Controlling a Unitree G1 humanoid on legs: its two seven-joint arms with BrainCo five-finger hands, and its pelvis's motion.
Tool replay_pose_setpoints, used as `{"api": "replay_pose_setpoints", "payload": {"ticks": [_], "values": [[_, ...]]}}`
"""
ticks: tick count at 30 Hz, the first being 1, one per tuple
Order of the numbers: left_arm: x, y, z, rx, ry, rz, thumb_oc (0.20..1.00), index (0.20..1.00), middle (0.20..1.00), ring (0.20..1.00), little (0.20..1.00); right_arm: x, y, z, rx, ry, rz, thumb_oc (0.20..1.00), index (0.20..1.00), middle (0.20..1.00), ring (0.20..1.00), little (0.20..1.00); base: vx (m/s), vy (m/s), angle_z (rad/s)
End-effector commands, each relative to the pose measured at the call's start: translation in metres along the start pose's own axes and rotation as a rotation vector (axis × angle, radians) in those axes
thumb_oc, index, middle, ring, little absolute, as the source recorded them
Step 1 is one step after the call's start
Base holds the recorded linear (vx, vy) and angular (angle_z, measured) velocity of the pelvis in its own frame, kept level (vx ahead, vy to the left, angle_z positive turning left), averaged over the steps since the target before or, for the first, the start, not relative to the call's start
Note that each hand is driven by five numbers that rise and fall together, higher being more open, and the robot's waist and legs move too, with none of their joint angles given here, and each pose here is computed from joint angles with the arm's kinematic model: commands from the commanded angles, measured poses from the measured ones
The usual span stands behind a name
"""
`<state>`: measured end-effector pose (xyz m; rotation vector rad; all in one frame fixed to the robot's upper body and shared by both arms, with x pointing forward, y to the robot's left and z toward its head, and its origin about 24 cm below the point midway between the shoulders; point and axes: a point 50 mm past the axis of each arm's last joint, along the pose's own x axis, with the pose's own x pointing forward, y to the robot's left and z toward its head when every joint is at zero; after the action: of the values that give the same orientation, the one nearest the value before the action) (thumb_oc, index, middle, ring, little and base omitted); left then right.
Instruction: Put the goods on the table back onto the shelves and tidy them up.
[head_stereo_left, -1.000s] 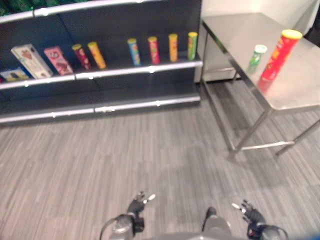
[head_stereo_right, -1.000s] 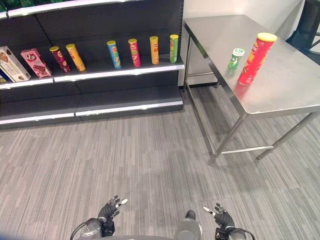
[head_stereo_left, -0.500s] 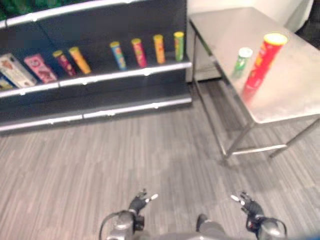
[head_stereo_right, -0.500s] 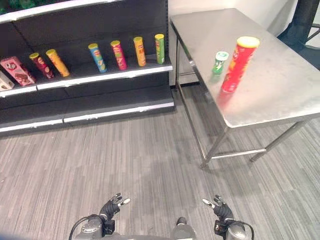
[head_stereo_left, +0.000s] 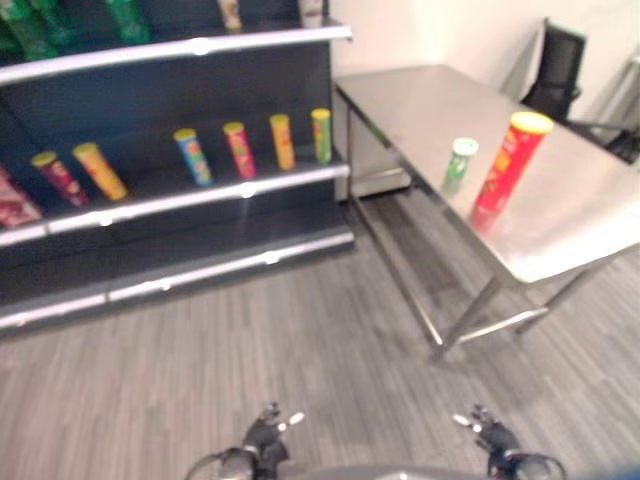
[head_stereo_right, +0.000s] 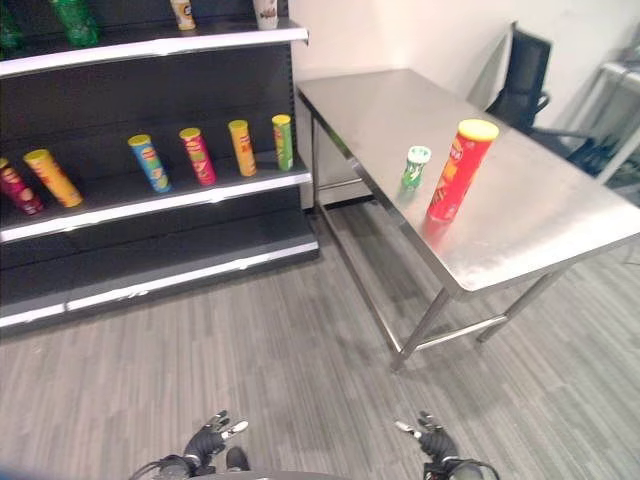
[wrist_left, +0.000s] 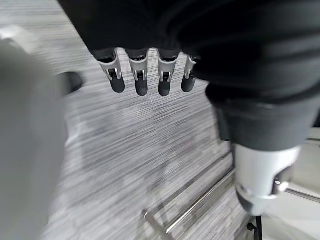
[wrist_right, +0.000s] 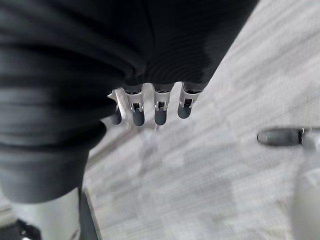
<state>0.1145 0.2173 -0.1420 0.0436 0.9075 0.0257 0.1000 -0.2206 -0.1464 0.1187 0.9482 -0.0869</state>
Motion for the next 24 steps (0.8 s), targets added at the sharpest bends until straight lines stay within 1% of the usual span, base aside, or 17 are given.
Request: {"api": "replay_pose_setpoints", "payload": {"ticks": [1, 4, 6, 10, 15, 18, 24], "values": [[0.007, -0.025, 0.022, -0.035, -0.106, -0.049, 1.0, 1.0, 1.0, 1.0, 1.0, 0.002, -0.025, 0.031, -0.056, -0.087, -0.055, 1.0, 1.0, 1.0, 1.0, 1.0, 0.2, 0.235, -0.41], [0.009, -0.018, 0.033, -0.053, -0.141, -0.022, 1.0, 1.0, 1.0, 1.0, 1.0, 0.002, -0.022, 0.025, -0.041, -0.075, -0.054, 1.0, 1.0, 1.0, 1.0, 1.0, 0.13, 0.252, -0.16], [0.01, -0.016, 0.041, -0.049, -0.168, -0.022, 1.0, 1.0, 1.0, 1.0, 1.0, 0.002, -0.022, 0.03, -0.033, -0.1, -0.053, 1.0, 1.0, 1.0, 1.0, 1.0, 0.07, 0.239, 0.2], [0.012, -0.013, 0.046, -0.059, -0.173, -0.005, 1.0, 1.0, 1.0, 1.0, 1.0, 0.003, -0.017, 0.03, -0.013, -0.107, -0.053, 1.0, 1.0, 1.0, 1.0, 1.0, 0.17, 0.156, 0.28], [0.011, -0.015, 0.041, -0.056, -0.162, -0.015, 1.0, 1.0, 1.0, 1.0, 1.0, 0.001, -0.018, 0.031, -0.037, -0.109, -0.057, 1.0, 1.0, 1.0, 1.0, 1.0, 0.23, -0.074, 0.07], [0.012, -0.02, 0.039, -0.022, -0.151, -0.046, 1.0, 1.0, 1.0, 1.0, 1.0, -0.001, -0.022, 0.025, -0.045, -0.093, -0.071, 1.0, 1.0, 1.0, 1.0, 1.0, 0.33, -0.111, 0.14], [0.014, -0.028, 0.036, 0.001, -0.125, -0.078, 1.0, 1.0, 1.0, 1.0, 1.0, -0.006, -0.029, 0.013, -0.022, -0.058, -0.092, 1.0, 1.0, 1.0, 1.0, 1.0, 0.25, -0.129, 0.4]]}}
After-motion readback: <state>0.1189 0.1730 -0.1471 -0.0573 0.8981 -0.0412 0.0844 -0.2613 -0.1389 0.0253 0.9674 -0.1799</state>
